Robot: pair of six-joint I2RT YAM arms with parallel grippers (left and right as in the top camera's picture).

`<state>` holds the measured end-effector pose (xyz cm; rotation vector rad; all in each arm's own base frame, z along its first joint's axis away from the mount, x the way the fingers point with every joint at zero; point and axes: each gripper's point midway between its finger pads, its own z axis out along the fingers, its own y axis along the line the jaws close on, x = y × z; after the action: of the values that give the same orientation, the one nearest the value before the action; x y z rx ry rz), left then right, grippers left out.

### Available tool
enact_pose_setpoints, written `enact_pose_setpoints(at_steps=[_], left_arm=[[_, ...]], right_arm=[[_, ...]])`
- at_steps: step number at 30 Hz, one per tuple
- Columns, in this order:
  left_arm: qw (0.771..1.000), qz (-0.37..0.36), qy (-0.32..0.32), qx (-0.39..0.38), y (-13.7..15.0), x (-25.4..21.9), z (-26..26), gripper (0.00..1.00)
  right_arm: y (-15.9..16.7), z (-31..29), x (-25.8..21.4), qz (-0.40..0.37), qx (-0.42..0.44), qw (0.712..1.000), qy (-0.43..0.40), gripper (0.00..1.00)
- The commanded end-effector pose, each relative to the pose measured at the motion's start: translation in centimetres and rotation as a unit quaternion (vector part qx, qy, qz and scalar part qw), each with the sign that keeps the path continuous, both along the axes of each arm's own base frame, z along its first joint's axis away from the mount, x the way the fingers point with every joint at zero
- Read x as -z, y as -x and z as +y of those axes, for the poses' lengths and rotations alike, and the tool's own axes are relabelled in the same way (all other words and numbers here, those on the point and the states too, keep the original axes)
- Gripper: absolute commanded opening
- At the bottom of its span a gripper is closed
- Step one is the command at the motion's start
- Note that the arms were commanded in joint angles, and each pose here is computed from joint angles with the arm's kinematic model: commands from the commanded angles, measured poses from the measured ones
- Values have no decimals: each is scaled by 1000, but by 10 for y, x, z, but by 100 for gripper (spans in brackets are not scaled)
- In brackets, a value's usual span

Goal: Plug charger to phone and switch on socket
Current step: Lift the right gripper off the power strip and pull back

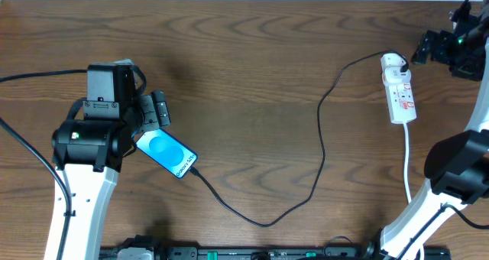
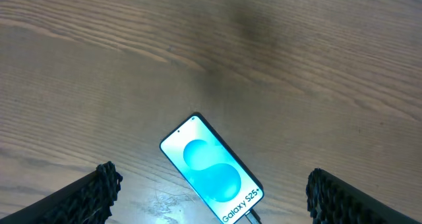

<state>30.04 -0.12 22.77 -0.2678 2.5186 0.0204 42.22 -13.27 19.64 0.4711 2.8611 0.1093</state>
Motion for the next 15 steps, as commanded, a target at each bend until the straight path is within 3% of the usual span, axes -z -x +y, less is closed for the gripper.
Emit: enact_pose_setpoints(at_steps=[1,15], left_arm=[[1000,-7,-12,2,-1,-6,2,93],[1000,-7,-12,2,-2,-6,2,93]], right_arm=[[3,5,-1,6,-1,1000,8,99],[15,6,12,32,2,999,10,99]])
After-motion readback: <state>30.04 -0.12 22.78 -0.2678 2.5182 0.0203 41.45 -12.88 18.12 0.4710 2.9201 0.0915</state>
